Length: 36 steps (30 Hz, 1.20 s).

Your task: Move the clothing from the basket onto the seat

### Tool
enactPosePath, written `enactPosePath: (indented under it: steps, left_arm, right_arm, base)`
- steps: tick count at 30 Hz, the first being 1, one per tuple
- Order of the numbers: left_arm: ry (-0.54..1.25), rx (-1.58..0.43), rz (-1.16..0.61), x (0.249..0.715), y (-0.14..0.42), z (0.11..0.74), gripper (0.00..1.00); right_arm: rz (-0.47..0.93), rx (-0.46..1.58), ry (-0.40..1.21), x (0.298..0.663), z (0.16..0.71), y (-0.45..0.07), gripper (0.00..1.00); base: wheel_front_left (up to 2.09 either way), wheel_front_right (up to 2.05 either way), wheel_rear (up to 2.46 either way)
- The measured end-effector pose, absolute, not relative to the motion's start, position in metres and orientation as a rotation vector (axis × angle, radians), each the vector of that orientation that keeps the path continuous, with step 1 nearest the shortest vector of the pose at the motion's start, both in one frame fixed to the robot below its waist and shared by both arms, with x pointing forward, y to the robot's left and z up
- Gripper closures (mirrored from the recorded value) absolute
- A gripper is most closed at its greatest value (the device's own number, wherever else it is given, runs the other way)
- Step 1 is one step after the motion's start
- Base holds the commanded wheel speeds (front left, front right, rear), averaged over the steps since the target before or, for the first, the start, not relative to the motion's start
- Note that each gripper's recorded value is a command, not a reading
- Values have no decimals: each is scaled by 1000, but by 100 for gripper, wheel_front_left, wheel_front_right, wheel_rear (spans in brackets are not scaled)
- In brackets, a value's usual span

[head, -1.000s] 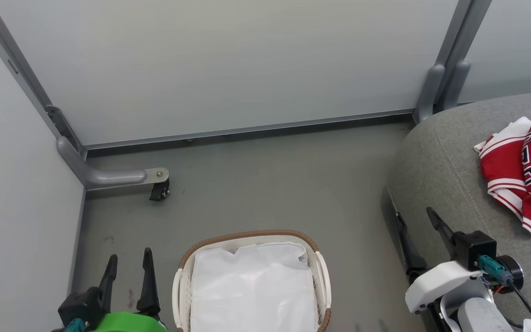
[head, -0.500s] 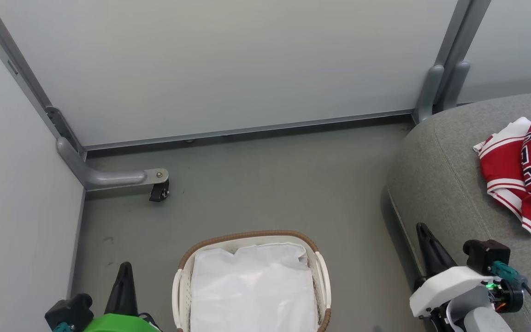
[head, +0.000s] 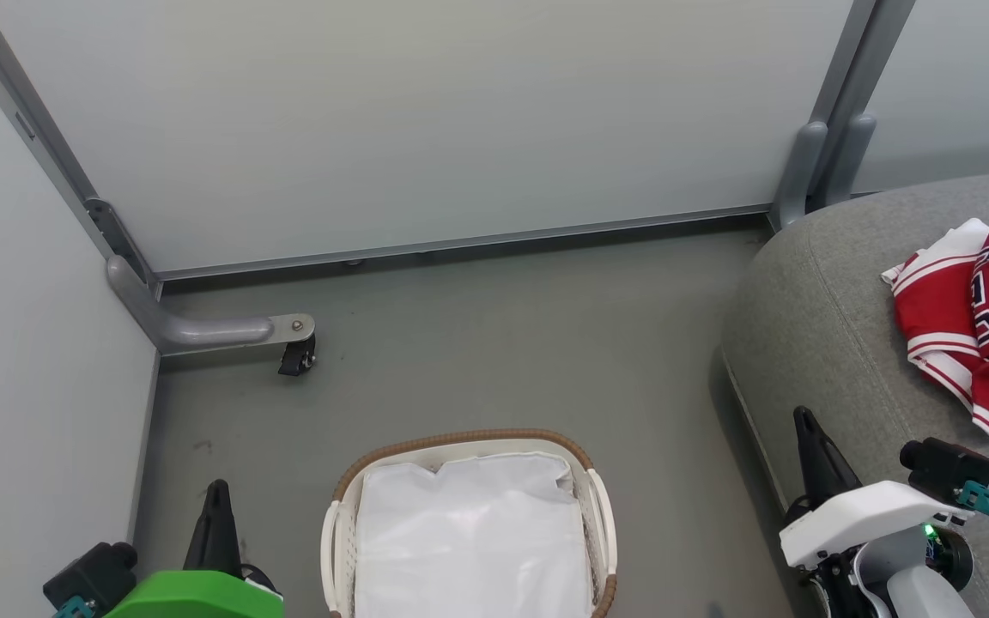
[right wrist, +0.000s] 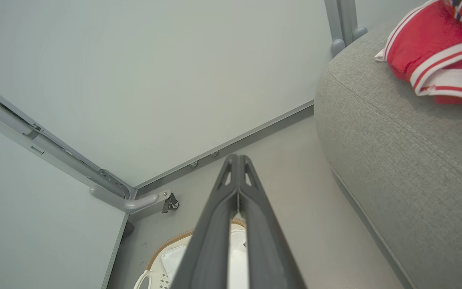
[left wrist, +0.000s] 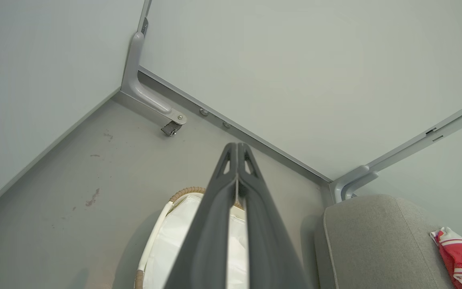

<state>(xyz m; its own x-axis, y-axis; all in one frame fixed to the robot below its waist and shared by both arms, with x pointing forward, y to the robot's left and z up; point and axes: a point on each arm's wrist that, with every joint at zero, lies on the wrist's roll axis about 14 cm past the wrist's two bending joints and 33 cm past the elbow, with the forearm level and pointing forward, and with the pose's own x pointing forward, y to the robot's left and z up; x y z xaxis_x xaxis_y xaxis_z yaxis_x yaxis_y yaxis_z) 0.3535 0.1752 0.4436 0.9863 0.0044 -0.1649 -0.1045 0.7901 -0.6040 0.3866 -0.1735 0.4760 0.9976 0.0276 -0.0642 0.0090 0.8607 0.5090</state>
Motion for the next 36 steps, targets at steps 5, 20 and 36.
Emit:
enactPosePath:
  steps: [5,20,36]
  left_arm:
    - [156,-727,75,355,179,445,100]
    - [139,-912,93,362,184,454,100]
    - [122,-1082,95,369,188,462,100]
  right_arm:
    - [-7,614,69,387,477,-177,100]
    - [-37,821,72,387,479,-184,100]
    - [-51,1013,65,388,484,-189,100]
  base:
    - [0,0,0]
    - [0,0,0]
    - [0,0,0]
